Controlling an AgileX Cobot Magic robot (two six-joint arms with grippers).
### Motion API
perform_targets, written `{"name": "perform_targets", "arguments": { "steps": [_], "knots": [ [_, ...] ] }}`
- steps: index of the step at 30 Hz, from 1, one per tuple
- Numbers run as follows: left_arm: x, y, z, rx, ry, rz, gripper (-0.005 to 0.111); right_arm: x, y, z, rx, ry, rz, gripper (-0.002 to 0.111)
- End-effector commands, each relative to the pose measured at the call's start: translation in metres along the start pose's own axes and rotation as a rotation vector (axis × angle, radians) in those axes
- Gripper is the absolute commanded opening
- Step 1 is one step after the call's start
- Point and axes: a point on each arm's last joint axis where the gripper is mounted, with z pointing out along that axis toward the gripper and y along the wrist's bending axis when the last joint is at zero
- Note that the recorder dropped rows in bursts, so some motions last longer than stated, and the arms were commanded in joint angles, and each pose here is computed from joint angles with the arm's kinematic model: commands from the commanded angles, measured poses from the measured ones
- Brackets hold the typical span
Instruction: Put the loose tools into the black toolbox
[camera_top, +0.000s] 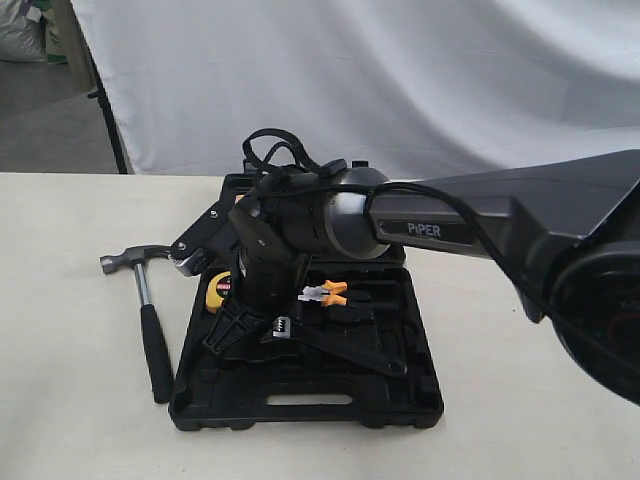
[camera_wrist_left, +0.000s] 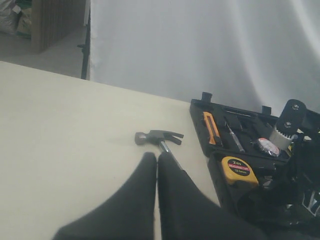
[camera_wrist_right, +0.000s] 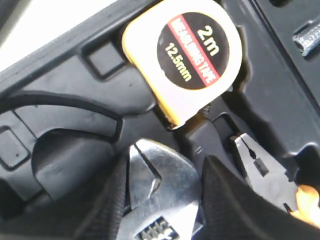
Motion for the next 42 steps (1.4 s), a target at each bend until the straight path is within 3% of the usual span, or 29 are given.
{"name": "perform_targets", "arguments": {
  "steps": [1,9,16,42],
  "knots": [
    [-0.002,0.001,0.0,-0.021,-0.02,0.0,0.001,-0.004,-0.004,-0.002,0.009,-0.033,-0.001,0.0],
    [-0.002,0.001,0.0,-0.021,-0.02,0.0,0.001,-0.004,-0.006,-0.002,0.035,-0.032,-0.075,0.0],
    [-0.002,0.001,0.0,-0.021,-0.02,0.0,0.001,0.0,0.006,0.009,-0.026,-0.005,-0.195,0.0],
    [-0.002,0.001,0.0,-0.021,-0.02,0.0,0.001,0.003,0.007,0.017,-0.014,0.023,-0.221,0.0]
  ]
}}
